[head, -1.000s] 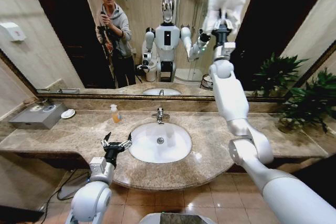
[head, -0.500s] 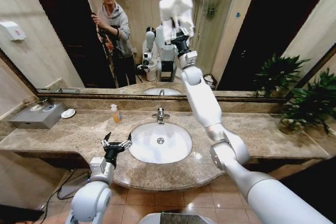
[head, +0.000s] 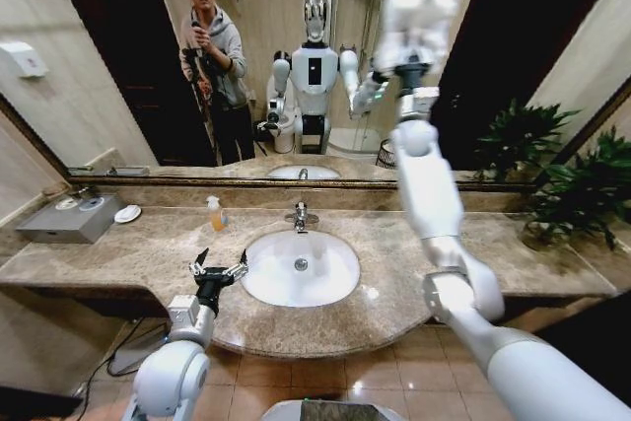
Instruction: Pick up the towel from the sink counter and wipe the mirror surface.
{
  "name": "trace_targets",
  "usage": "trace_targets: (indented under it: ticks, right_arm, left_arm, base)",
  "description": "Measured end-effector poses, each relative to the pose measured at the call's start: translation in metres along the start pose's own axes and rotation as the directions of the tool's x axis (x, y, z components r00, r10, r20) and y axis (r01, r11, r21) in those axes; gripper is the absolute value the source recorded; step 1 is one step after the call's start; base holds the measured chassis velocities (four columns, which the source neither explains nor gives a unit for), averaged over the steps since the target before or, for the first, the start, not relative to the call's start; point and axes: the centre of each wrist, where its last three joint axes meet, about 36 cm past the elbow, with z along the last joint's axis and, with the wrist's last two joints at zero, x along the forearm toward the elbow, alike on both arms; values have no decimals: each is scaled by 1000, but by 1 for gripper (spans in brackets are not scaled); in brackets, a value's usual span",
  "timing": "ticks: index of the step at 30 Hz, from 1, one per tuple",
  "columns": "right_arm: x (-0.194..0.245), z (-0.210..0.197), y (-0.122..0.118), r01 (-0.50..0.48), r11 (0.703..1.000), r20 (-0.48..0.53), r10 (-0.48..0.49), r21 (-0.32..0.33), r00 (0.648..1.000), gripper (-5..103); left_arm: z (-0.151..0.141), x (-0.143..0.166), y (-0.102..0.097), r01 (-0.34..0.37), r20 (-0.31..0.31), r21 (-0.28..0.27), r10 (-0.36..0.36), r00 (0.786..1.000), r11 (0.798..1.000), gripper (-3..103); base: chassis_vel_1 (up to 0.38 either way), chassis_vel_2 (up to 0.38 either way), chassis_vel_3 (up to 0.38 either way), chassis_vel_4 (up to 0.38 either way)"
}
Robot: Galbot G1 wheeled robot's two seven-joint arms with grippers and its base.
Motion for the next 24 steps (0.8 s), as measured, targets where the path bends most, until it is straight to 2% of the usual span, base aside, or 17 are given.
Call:
trace_targets:
  ticks: [3, 10, 15, 24]
  right_arm:
    - [5, -2, -6, 1, 1000, 7, -1, -4, 1000, 8]
    - [26, -24, 20, 58, 997, 63, -55, -45, 997, 8]
    - [29, -34, 28, 78, 996, 91, -73, -53, 993, 8]
    - [34, -33, 28, 83, 995, 89, -78, -53, 993, 8]
  left_arm:
    - [0, 0, 0, 0, 0, 0, 0, 1000, 1000, 100]
    - [0, 0, 0, 0, 0, 0, 0, 1000, 1000, 100]
    - [0, 0, 0, 0, 0, 0, 0, 1000, 1000, 100]
    - [0, 0, 0, 0, 0, 0, 0, 1000, 1000, 100]
  base:
    - [0, 0, 0, 0]
    - [0, 0, 0, 0]
    - [0, 0, 0, 0]
    - [42, 31, -33, -54]
